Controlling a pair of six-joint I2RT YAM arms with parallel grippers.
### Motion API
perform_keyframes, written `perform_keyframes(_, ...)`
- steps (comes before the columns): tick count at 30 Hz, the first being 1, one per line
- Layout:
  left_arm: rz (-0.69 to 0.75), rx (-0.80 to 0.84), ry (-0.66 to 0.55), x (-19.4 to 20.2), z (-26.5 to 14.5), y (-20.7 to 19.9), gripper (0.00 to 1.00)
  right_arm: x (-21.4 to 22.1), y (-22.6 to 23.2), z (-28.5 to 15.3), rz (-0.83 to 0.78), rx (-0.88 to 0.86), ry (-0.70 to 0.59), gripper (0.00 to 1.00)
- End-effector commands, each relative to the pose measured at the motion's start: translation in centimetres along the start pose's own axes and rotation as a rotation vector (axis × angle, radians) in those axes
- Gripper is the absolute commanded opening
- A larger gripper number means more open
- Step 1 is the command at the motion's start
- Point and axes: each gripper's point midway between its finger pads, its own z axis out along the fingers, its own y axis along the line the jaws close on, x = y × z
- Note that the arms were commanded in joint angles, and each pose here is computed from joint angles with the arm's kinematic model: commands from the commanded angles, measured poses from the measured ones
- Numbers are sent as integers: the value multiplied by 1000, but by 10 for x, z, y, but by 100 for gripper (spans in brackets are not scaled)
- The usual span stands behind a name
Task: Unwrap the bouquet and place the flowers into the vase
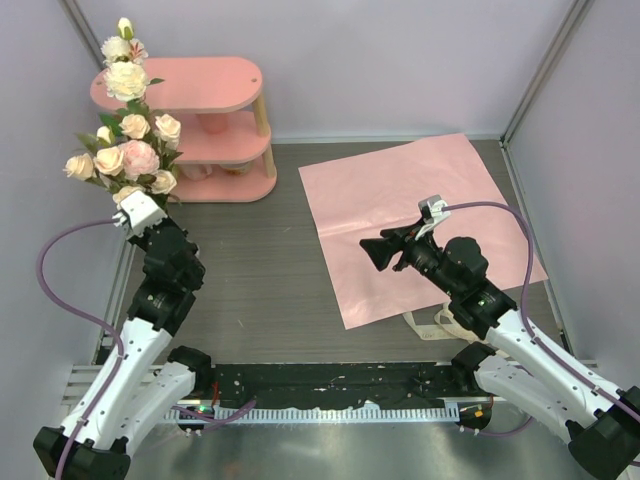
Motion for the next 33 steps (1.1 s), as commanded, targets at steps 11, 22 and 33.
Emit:
perform_keyframes(11, 178, -61, 72, 30, 13, -5, 0, -12, 5, -1, -10, -22, -54, 70)
perform_keyframes(22, 245, -57, 129, 53, 13, -5, 0, -10, 2, -3, -19, -6, -50, 70)
perform_keyframes(33, 231, -70, 118, 45, 12, -2, 13, -11, 3, -5, -15, -8, -52, 70)
